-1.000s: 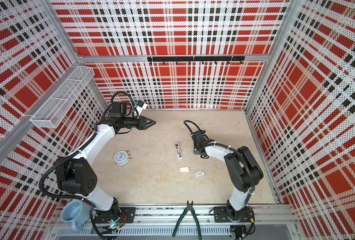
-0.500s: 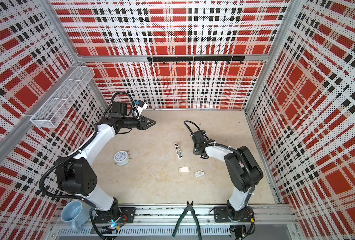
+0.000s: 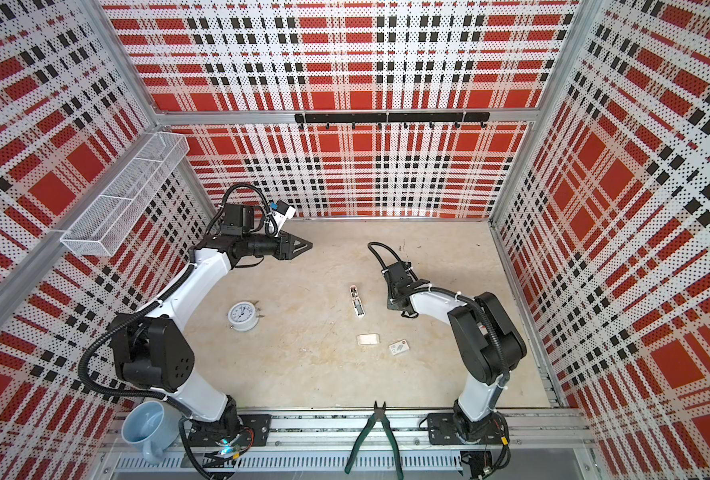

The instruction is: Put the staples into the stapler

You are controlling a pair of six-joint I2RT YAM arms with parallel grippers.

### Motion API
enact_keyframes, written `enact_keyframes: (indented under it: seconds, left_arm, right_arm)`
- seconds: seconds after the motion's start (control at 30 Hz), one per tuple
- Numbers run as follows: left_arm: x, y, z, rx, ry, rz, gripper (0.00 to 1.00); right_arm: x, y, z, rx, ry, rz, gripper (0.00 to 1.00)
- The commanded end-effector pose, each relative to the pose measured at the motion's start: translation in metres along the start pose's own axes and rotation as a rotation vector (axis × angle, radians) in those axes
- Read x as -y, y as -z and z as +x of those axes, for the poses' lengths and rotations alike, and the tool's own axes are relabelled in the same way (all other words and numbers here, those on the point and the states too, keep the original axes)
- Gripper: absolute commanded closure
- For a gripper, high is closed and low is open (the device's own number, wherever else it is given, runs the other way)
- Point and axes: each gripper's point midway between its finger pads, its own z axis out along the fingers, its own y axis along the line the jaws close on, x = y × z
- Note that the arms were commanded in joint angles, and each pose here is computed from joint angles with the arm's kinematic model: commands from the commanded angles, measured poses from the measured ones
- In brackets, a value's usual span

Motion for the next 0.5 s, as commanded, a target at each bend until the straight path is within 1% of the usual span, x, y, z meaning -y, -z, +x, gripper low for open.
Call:
enact_keyframes:
  seconds: [0.0,0.23,0.47]
  left_arm:
    - [0.003,0.0,-0.007,0.006,-0.016,0.001,0.55]
    - [0.006,0.001,-0.009,0.01,-0.021,0.0,0.55]
    - [0.007,0.002,-0.009,0.007,-0.029,-0.003,0.55]
  right_arm:
    - [0.003,0.008,-0.006,0.029,-0.006,-0.003,0.75]
    - [0.003,0.017,-0.011,0.048,-0.006,-0.011,0.75]
    - [-0.001,0.025,-0.013,0.084,-0.021,-0.068,0.72]
